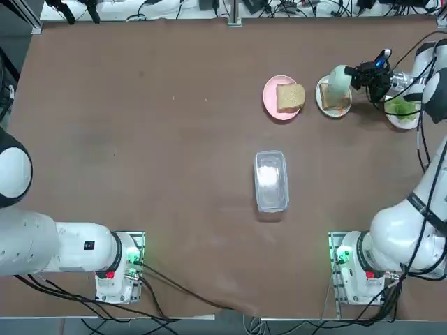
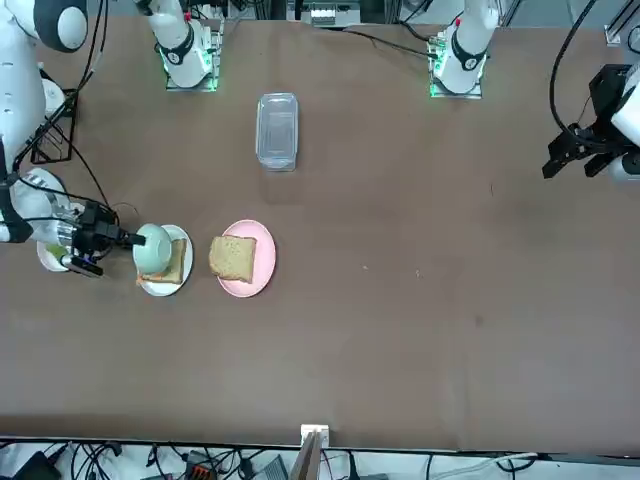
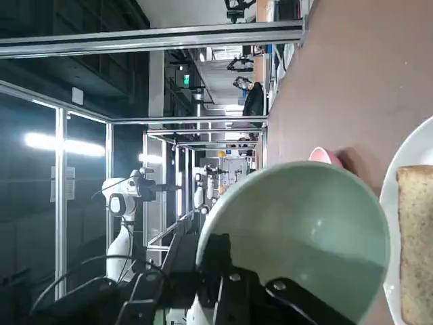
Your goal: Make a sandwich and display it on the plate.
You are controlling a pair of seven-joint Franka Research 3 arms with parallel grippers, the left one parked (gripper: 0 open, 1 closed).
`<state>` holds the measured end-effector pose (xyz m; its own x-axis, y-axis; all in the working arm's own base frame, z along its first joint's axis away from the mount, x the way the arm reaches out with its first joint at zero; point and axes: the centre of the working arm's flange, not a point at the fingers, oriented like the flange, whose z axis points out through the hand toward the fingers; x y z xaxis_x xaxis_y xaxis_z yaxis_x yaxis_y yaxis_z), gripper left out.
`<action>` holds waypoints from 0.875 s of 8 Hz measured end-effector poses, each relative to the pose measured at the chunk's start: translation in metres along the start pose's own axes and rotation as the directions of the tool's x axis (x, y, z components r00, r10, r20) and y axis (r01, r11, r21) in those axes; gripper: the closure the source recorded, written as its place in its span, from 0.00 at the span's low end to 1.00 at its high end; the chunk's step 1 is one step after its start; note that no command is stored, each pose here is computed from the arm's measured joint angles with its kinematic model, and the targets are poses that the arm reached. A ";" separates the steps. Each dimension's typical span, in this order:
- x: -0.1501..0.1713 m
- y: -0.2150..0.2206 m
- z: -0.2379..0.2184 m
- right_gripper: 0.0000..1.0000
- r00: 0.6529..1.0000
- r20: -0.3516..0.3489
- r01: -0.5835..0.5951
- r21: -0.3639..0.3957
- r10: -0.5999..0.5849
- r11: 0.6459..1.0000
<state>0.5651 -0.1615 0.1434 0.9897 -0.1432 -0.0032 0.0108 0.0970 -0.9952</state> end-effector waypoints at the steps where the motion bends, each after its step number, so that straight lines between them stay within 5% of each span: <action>1: 0.001 -0.002 0.000 0.96 1.000 0.002 0.005 0.000 -0.005 1.000; 7: 0.019 -0.023 -0.001 0.96 0.999 0.031 0.014 -0.016 -0.013 1.000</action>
<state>0.5834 -0.1671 0.1659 0.9934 -0.1140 0.0131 0.0222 0.0791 -0.9966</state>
